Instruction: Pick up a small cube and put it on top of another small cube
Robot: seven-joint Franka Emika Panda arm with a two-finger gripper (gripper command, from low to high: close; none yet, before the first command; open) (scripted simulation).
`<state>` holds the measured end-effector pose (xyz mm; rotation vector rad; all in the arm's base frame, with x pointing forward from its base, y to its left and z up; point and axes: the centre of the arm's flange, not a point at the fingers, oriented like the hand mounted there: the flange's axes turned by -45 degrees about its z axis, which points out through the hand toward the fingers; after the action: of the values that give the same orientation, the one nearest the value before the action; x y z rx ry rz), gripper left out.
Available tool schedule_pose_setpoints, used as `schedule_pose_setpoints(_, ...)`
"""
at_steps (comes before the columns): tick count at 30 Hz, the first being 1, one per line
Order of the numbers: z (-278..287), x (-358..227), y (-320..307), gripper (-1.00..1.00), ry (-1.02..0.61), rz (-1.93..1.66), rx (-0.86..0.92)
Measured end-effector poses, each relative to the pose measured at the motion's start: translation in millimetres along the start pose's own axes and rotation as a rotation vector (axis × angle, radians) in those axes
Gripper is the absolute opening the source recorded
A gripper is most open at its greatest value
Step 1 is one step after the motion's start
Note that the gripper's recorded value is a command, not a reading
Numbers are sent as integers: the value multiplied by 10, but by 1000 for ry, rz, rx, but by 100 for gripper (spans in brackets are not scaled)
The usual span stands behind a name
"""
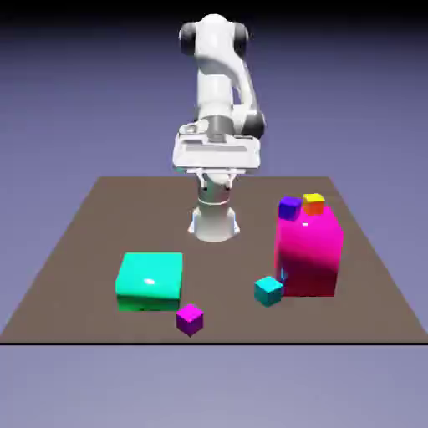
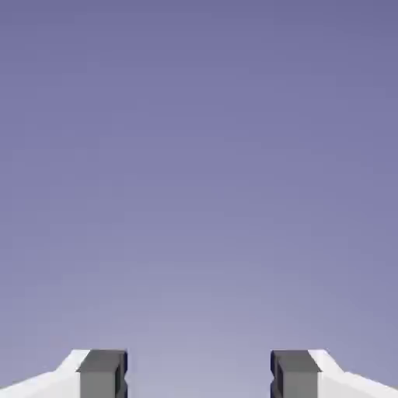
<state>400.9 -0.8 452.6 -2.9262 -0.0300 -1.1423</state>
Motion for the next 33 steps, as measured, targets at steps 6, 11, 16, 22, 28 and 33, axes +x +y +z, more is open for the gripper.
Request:
schedule_pose_setpoints(6,622,141,287,0,-260,175,1)
schedule_pose_setpoints(11,1153,146,522,0,-473,317,0)
schedule_pose_setpoints(16,1676,57,758,0,-681,456,-3)
schedule_pose_setpoints(22,2277,-152,982,0,-926,608,-5)
schedule_pose_setpoints(28,2829,-461,1176,0,-1165,747,-8)
schedule_pose_setpoints(33,3244,-780,1299,0,-1361,848,-9)
